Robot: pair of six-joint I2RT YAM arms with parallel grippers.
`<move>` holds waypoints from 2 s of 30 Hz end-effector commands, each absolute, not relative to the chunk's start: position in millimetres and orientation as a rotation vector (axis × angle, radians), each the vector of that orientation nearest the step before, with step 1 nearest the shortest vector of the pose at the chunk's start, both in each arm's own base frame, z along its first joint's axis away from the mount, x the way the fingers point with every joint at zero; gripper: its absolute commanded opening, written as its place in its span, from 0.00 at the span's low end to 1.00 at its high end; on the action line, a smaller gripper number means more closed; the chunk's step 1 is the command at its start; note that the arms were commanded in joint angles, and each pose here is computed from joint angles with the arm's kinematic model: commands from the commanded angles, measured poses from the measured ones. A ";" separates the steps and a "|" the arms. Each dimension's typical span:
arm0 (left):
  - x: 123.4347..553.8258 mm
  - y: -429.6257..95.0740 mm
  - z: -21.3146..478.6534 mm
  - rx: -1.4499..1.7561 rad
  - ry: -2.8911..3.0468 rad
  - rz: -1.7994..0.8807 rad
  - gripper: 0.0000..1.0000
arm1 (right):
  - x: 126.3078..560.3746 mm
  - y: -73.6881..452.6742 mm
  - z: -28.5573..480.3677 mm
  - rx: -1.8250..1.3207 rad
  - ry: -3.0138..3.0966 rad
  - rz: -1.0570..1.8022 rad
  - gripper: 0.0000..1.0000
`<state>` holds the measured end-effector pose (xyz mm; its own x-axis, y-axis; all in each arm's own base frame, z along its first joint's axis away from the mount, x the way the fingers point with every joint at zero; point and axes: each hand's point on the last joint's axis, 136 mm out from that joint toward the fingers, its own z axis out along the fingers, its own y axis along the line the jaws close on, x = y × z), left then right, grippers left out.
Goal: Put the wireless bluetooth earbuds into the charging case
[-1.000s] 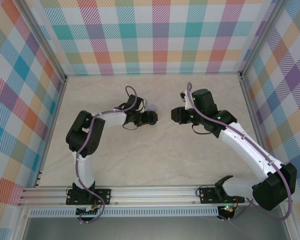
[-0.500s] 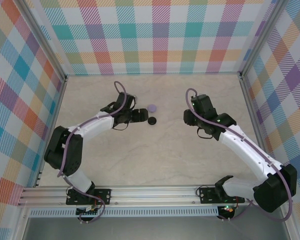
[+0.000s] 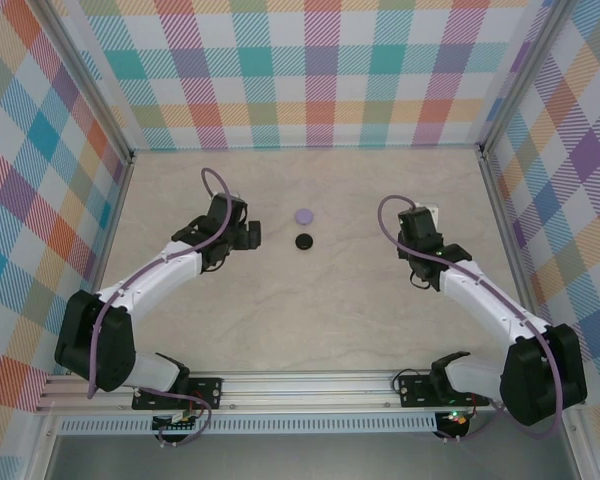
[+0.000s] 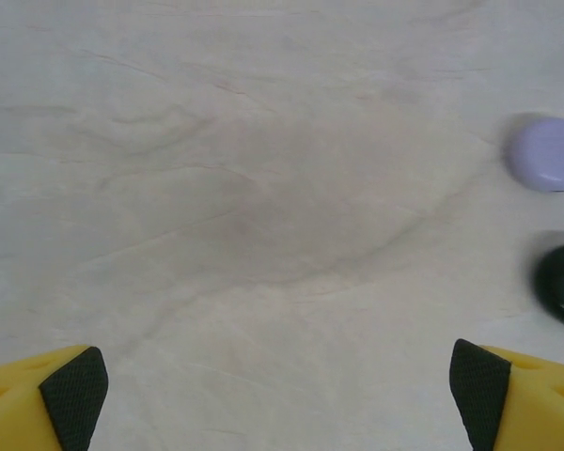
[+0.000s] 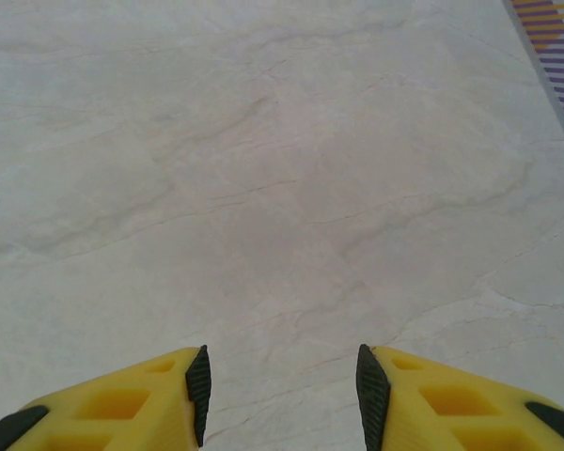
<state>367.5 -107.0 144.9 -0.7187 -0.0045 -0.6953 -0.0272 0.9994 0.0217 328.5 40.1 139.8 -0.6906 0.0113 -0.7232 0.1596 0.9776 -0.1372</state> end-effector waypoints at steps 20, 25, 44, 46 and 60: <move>396.9 -58.2 118.8 0.101 2.097 0.060 1.00 | 374.7 30.2 118.2 -0.024 2.042 0.048 0.66; 393.0 -46.8 121.4 0.103 2.004 0.037 1.00 | 378.5 34.3 112.9 -0.066 1.994 0.090 0.67; 390.2 -35.8 95.5 0.057 1.963 -0.044 1.00 | 390.9 25.3 103.6 -0.049 1.936 0.114 0.71; 390.9 -33.0 92.5 0.039 1.961 -0.046 1.00 | 392.8 25.3 100.4 -0.051 1.945 0.113 0.72; 398.3 -14.0 78.4 -0.071 1.992 -0.015 1.00 | 396.9 24.9 91.3 -0.050 1.966 0.119 1.00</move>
